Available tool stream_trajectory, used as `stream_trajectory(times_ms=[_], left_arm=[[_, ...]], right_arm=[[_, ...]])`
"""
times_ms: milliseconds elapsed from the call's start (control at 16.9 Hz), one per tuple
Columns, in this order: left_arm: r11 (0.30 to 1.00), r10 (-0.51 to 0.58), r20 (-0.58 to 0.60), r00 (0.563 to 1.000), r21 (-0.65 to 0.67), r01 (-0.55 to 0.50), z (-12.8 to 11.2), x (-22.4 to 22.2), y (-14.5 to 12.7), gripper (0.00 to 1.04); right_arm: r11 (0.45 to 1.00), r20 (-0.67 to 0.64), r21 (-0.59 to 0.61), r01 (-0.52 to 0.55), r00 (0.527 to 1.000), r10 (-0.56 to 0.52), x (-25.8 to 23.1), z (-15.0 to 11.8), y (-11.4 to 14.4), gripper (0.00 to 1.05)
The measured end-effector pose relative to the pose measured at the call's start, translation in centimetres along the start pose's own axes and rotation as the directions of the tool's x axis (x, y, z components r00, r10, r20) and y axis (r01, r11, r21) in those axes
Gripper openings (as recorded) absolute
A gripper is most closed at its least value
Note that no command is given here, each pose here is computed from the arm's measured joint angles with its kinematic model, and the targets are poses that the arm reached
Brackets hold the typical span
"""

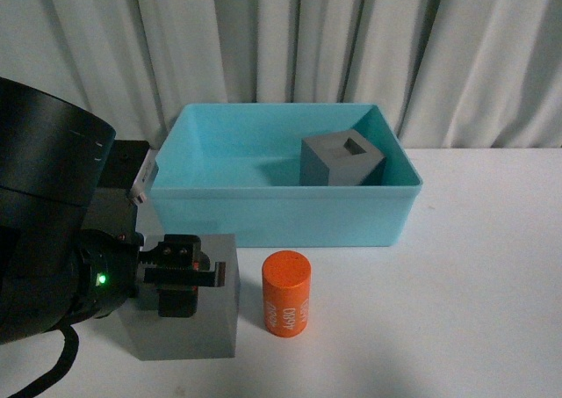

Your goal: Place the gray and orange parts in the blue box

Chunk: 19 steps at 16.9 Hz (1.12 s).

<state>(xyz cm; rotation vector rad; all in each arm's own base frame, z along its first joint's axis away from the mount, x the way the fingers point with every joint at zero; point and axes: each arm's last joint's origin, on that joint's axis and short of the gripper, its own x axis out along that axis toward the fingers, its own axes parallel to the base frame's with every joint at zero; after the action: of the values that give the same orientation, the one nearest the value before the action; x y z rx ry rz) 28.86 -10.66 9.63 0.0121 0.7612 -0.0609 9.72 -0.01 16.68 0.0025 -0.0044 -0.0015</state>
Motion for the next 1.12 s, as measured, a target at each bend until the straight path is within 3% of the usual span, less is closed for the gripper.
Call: stream_trajectory(times_ms=[237, 533, 651, 828, 947, 1124], left_arm=[[1.0, -0.003, 0.001, 1.0, -0.008, 0.003, -0.2, -0.6, 0.2, 0.24], [0.999, -0.018, -0.038, 0.999, -0.032, 0.016, 0.3, -3.8, 1.1, 0.2], [0.997, -0.05, 0.054, 0.997, -0.064, 0.053, 3.2, -7.2, 1.4, 0.2], [0.985, -0.09, 0.277, 0.957, -0.115, 0.126, 10.3, -11.8, 0.9, 0.2], [0.98, -0.114, 0.325, 0.939, -0.119, 0.16, 13.0, -11.8, -0.3, 0.2], [0.976, -0.137, 0.334, 0.932, -0.115, 0.184, 17.0, -8.6, -3.4, 0.2]], right_arm=[[1.0, 0.0, 0.0, 0.0, 1.0, 0.0, 0.0, 0.0, 0.0, 0.98], [1.0, 0.0, 0.0, 0.0, 1.0, 0.0, 0.0, 0.0, 0.0, 0.98], [1.0, 0.0, 0.0, 0.0, 1.0, 0.0, 0.0, 0.0, 0.0, 0.98], [1.0, 0.0, 0.0, 0.0, 1.0, 0.0, 0.0, 0.0, 0.0, 0.98], [1.0, 0.0, 0.0, 0.0, 1.0, 0.0, 0.0, 0.0, 0.0, 0.98], [1.0, 0.0, 0.0, 0.0, 1.0, 0.0, 0.0, 0.0, 0.0, 0.98]])
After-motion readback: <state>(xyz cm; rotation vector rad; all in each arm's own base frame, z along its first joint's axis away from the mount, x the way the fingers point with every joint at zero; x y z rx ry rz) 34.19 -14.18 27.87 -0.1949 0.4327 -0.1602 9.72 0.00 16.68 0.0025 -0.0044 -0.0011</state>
